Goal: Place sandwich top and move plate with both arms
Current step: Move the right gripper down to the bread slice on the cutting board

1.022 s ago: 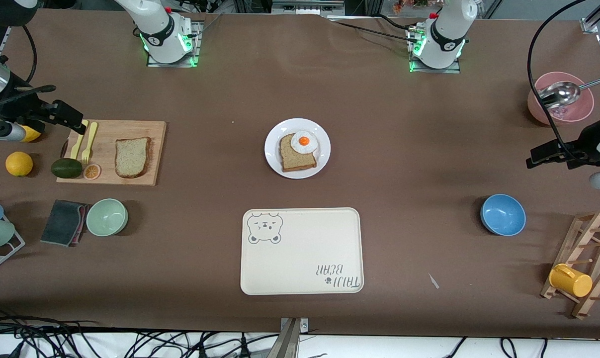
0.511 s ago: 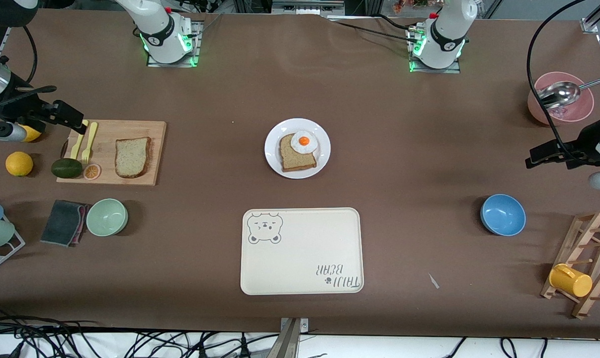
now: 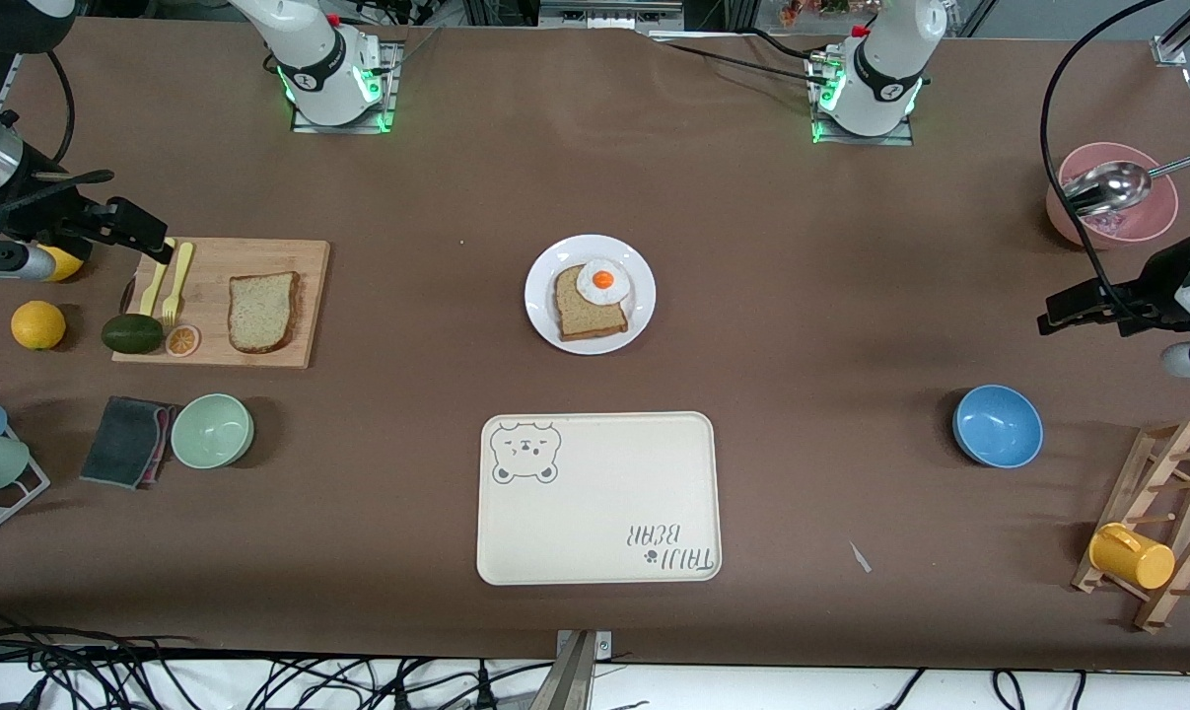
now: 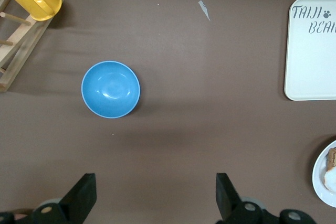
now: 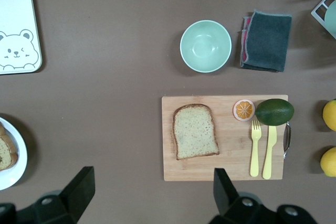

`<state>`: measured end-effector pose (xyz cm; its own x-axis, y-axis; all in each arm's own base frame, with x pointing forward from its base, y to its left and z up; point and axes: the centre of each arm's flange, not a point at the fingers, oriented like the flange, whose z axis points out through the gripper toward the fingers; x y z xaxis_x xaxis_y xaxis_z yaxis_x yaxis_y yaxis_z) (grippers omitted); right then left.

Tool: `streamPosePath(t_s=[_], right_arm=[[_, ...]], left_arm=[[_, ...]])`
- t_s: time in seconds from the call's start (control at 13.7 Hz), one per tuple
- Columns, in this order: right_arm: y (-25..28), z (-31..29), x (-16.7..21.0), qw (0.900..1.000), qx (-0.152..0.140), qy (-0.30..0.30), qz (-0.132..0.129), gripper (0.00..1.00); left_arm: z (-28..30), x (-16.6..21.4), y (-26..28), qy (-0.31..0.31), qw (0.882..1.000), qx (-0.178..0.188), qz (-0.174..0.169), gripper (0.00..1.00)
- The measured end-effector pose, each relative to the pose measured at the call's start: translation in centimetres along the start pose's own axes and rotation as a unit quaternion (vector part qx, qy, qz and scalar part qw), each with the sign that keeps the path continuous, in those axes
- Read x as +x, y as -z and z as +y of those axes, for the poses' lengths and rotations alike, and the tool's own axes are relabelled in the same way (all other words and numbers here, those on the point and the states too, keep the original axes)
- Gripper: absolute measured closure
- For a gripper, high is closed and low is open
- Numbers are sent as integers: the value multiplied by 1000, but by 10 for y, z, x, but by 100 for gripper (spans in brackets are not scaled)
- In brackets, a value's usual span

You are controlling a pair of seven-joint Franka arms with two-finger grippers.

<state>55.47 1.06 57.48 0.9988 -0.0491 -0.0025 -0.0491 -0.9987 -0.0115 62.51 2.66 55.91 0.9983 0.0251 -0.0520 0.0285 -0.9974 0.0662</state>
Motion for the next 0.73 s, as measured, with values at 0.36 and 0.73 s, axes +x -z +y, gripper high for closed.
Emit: streamPosePath(t_s=[0.36,0.73], right_arm=[[0,0,0,1000,0,0,1,0],[2,-2,1,1000,0,2,6,0]], left_arm=[[4,1,-4,-1,1000,0,-3,0],[4,2,-5,0,1000,0,-4,0]])
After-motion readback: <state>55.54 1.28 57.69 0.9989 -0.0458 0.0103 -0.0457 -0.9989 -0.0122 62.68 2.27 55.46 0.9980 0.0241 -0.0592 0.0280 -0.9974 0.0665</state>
